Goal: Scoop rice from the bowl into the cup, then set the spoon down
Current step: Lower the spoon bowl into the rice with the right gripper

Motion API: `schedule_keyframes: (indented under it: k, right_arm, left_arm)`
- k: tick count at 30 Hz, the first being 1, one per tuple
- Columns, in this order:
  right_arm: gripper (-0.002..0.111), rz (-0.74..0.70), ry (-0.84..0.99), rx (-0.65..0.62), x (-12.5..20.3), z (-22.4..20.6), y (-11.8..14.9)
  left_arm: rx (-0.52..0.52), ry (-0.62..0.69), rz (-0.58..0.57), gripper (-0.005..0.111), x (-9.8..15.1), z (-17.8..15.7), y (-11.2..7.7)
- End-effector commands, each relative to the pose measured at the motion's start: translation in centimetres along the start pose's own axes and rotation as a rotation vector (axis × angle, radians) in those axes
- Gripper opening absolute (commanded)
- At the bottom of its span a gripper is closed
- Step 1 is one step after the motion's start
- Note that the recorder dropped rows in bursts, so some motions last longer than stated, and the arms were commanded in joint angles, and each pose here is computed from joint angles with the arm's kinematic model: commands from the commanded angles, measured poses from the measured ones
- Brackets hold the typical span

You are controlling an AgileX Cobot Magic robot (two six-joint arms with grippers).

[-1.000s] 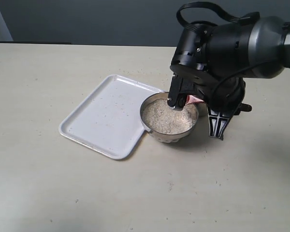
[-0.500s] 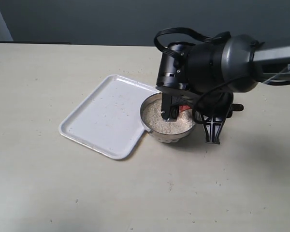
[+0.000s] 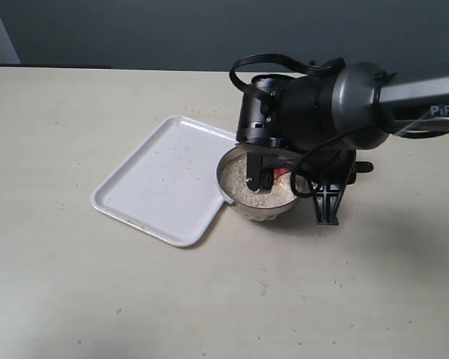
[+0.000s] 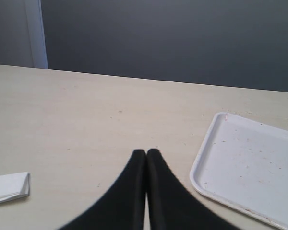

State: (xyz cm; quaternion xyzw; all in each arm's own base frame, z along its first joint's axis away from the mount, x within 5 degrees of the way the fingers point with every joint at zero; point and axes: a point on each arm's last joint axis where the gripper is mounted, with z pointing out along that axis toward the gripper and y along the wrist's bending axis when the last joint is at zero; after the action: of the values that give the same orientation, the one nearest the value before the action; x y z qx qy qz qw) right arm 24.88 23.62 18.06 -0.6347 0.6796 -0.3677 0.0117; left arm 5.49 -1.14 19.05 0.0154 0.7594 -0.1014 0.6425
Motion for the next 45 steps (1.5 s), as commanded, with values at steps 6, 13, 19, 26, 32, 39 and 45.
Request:
schedule_keyframes:
  k: [6,13,19,26,32,39,45]
  right_arm:
    - [-0.001,-0.074,0.015,0.057,-1.0,0.2,0.3]
    - [-0.001,-0.095,0.027,0.049,-1.5,0.7,0.8]
    - [-0.001,-0.067,-0.049,-0.038,-2.3,-0.8,0.0]
    - [-0.001,-0.062,-0.077,-0.049,-2.6,-1.4,-0.5]
    - [-0.001,-0.05,-0.065,-0.026,-2.7,-1.2,-0.6]
    - [-0.001,-0.057,-0.06,-0.011,-2.6,-1.1,-0.7]
    - [-0.001,-0.071,-0.048,0.038,-2.6,-1.1,-1.1]
  left_arm:
    - [0.002,-0.011,-0.004,0.001,-0.2,-0.1,0.0]
    - [0.002,-0.011,-0.004,0.001,-0.2,-0.1,0.0]
    - [0.002,-0.011,-0.004,0.001,-0.2,-0.1,0.0]
    - [0.002,-0.011,-0.004,0.001,-0.2,-0.1,0.0]
    - [0.002,-0.011,-0.004,0.001,-0.2,-0.1,0.0]
    - [0.002,-0.011,-0.004,0.001,-0.2,-0.1,0.0]
    - [0.002,-0.011,-0.004,0.001,-0.2,-0.1,0.0]
